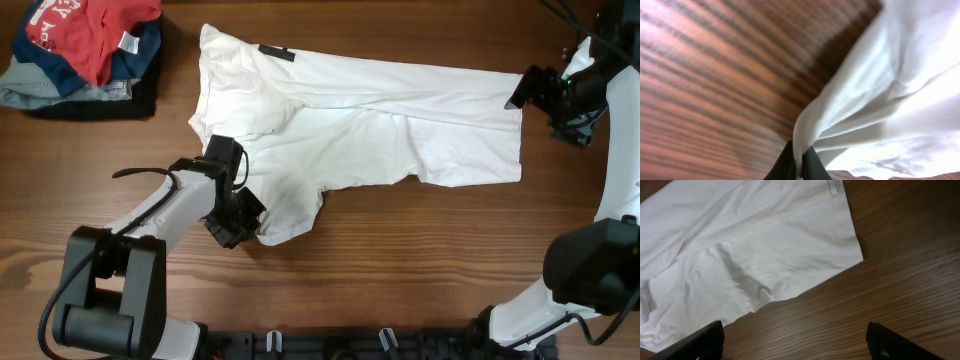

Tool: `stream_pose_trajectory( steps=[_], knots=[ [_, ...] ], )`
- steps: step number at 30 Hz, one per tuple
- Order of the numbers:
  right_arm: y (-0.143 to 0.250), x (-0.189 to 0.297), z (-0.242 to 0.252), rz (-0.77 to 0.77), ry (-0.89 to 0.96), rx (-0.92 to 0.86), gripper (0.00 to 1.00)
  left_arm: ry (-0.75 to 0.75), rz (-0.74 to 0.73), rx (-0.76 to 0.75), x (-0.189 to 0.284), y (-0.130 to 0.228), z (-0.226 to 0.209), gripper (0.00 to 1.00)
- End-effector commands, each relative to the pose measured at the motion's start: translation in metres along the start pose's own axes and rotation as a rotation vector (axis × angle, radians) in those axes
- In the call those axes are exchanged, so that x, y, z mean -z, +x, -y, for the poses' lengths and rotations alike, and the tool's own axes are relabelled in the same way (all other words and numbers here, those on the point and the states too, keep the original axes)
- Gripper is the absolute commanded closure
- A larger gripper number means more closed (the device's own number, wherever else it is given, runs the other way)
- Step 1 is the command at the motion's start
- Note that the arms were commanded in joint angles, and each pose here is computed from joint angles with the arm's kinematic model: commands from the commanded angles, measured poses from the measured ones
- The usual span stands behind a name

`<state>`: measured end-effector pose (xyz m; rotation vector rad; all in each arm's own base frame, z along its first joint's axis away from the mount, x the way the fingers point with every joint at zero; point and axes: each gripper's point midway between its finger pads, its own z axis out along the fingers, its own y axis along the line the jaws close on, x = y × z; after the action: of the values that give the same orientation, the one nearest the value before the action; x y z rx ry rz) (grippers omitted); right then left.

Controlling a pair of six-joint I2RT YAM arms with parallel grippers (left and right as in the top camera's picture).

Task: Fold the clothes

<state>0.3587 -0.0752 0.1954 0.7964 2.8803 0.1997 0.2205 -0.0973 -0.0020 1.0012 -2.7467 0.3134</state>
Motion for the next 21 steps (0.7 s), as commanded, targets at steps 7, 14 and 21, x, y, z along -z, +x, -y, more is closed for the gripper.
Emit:
stream_pose_trajectory(
  steps=[7,14,21],
  knots=[
    [0.045,-0.039,0.034,-0.154,0.159,-0.209,0.1,0.122,0.391,-0.104,0.132,-0.035,0.033,0.96],
    [0.071,-0.097,0.05,-0.22,0.187,-0.241,0.13,0.169,0.462,-0.096,0.151,-0.04,0.033,0.96],
    [0.082,-0.14,0.061,-0.198,0.195,-0.264,0.34,0.196,0.487,-0.106,0.155,-0.045,0.04,0.96]
  ],
)
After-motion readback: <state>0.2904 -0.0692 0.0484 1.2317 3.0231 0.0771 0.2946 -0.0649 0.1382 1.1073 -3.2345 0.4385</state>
